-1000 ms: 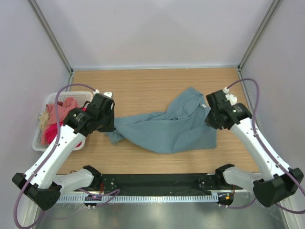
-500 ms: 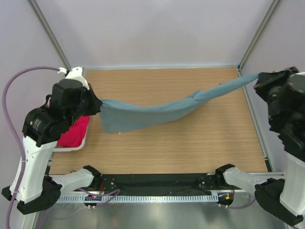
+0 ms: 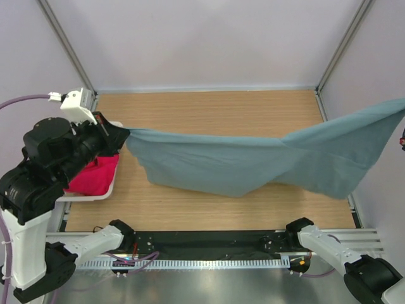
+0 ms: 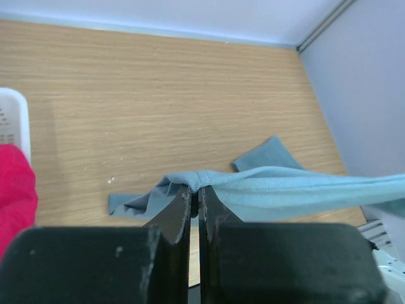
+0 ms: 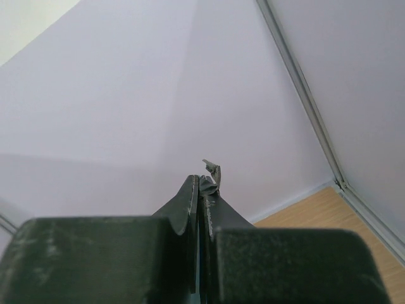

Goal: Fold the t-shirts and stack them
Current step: Flatten the tshirt out

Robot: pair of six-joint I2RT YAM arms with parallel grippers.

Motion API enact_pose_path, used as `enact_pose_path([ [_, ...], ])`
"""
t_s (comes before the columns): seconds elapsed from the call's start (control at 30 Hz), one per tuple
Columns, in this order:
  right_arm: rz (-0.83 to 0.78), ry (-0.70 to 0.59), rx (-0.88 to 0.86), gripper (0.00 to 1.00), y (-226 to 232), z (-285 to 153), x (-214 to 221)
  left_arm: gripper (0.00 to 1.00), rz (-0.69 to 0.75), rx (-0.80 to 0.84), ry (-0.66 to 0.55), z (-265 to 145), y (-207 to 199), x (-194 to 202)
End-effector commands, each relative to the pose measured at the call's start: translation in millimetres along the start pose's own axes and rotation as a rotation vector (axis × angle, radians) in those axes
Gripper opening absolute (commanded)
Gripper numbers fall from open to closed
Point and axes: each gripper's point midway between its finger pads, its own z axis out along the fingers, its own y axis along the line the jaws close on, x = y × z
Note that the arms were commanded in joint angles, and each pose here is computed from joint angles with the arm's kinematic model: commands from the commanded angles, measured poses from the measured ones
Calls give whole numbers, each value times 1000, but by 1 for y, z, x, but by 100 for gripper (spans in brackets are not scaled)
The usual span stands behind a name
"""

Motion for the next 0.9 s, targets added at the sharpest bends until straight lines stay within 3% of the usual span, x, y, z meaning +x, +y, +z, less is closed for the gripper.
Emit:
enact_pose_path([
  [0.0, 25, -162, -111, 1, 10, -21, -50, 0, -12, 116, -160, -27, -17, -34],
  [0.27, 111, -271, -308, 1, 22, -73, -101, 0, -36, 314, -450, -108, -36, -85],
  [0.47, 172, -321, -407, 1, 30, -98, -127, 0, 2, 360, -598, -139, -38, -108],
  [0.7, 183, -339, -493, 1, 55, -91, -131, 0, 18, 375, -746, -166, -40, -137],
  [0.87, 167, -333, -511, 1, 70, -70, -117, 0, 35, 350, -792, -158, -38, -144],
])
